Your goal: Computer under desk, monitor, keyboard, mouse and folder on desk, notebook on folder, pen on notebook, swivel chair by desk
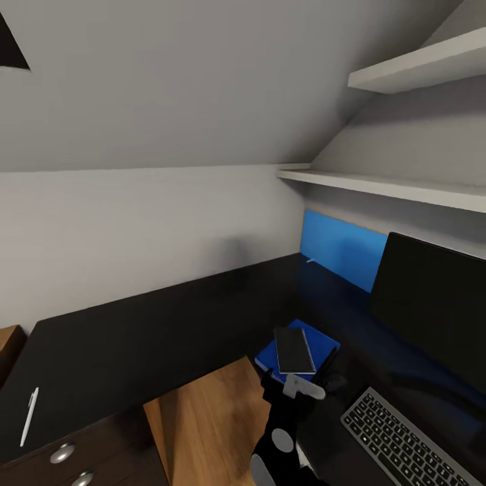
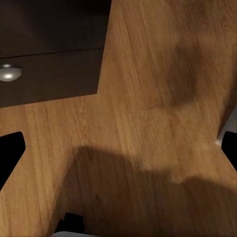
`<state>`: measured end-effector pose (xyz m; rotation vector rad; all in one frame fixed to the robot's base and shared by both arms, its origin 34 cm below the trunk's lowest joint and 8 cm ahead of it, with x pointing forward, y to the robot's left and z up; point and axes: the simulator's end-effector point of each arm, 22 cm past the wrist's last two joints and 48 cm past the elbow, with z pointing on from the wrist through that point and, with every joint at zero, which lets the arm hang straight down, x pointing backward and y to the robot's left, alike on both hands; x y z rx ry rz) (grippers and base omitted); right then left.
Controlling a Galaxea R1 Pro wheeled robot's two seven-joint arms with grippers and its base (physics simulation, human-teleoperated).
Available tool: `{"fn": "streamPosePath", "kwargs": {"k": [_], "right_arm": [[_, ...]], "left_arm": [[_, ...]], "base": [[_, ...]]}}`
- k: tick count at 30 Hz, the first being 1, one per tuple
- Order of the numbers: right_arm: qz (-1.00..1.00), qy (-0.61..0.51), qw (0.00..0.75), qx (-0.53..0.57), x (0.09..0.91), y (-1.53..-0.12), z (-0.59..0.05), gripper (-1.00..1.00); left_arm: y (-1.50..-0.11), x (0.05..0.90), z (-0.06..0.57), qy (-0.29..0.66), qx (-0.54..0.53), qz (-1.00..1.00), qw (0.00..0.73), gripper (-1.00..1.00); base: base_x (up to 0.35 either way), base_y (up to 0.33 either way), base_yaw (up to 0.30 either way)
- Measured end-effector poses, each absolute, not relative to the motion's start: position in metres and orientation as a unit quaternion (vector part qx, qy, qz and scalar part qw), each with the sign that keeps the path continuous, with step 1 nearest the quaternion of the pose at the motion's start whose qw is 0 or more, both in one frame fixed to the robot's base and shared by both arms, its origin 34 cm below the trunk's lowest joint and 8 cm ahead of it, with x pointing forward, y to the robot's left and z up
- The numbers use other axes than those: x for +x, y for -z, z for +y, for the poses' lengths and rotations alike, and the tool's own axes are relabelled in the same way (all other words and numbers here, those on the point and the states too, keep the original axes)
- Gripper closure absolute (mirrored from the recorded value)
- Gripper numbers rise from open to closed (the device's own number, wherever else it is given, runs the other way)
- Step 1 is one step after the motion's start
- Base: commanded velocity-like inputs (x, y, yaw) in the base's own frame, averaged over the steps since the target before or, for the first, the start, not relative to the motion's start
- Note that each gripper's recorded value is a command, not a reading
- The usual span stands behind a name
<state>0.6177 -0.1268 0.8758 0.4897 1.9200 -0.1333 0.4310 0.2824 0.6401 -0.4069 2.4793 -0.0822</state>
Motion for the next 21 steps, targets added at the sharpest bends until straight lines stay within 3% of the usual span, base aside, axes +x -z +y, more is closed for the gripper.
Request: {"fn": "streamPosePath", "kwargs": {"k": [6,21], "right_arm": [[0.81,0.041,0.557,0.179,0.614,-0.883,-0.102,-1.0],[0.82,0.022,0.562,0.105,0.596,-0.875,-0.051,-1.0]], "left_arm": [[-0.64,0.431,0.282,0.031,-0.154,0.938,0.309,-1.0],[-0.64,0.431,0.282,0.031,-0.154,0.938,0.309,-1.0]], "base": [[0.0,0.0,0.112],[0.0,0.0,0.26]]}}
